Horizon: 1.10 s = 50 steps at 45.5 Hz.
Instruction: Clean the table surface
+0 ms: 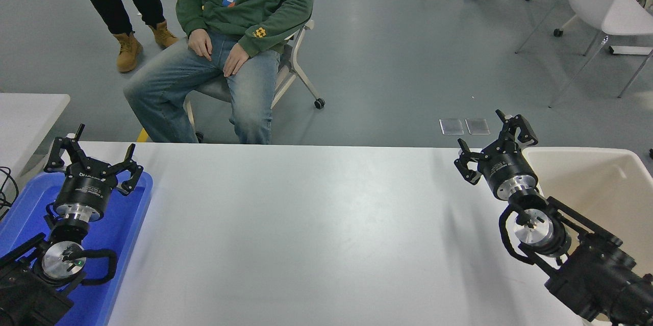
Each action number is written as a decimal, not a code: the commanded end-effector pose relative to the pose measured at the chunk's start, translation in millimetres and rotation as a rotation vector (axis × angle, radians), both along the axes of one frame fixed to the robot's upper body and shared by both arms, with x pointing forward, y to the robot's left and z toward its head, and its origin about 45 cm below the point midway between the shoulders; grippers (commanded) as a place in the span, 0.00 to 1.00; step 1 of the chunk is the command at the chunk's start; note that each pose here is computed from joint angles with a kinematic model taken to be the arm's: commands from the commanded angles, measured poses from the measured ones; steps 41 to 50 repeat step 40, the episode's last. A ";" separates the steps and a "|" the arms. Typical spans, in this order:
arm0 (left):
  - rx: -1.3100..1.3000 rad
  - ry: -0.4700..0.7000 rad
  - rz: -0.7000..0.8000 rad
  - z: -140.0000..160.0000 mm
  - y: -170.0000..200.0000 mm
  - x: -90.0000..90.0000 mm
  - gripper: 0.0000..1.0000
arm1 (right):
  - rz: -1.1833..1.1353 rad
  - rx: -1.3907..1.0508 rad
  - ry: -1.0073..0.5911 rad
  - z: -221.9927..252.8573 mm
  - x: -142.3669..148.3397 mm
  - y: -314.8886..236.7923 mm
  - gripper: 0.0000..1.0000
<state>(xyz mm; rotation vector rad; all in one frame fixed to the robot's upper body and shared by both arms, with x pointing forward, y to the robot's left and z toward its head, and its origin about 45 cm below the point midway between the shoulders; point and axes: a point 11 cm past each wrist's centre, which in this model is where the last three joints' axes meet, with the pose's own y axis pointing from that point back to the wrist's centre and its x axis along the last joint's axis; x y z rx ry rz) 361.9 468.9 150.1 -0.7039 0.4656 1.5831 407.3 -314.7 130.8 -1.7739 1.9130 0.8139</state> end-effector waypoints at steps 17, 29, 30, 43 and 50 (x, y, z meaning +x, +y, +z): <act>0.000 0.000 0.000 -0.2 0.1 -0.2 1.00 | -0.040 0.127 -0.038 -5.7 -7.9 -8.0 1.00; 0.000 0.000 0.000 -0.2 0.1 -0.2 1.00 | -0.019 0.107 -0.036 -6.3 -8.8 -4.9 1.00; 0.000 -0.001 0.001 -0.1 0.2 -0.2 1.00 | -0.016 0.108 -0.038 -5.4 -8.7 -4.6 1.00; 0.000 -0.002 0.001 0.5 0.0 0.3 1.00 | -0.015 0.104 -0.039 -4.9 -8.6 -4.6 1.00; 0.000 -0.002 0.001 0.5 0.0 0.3 1.00 | -0.015 0.104 -0.039 -4.9 -8.6 -4.6 1.00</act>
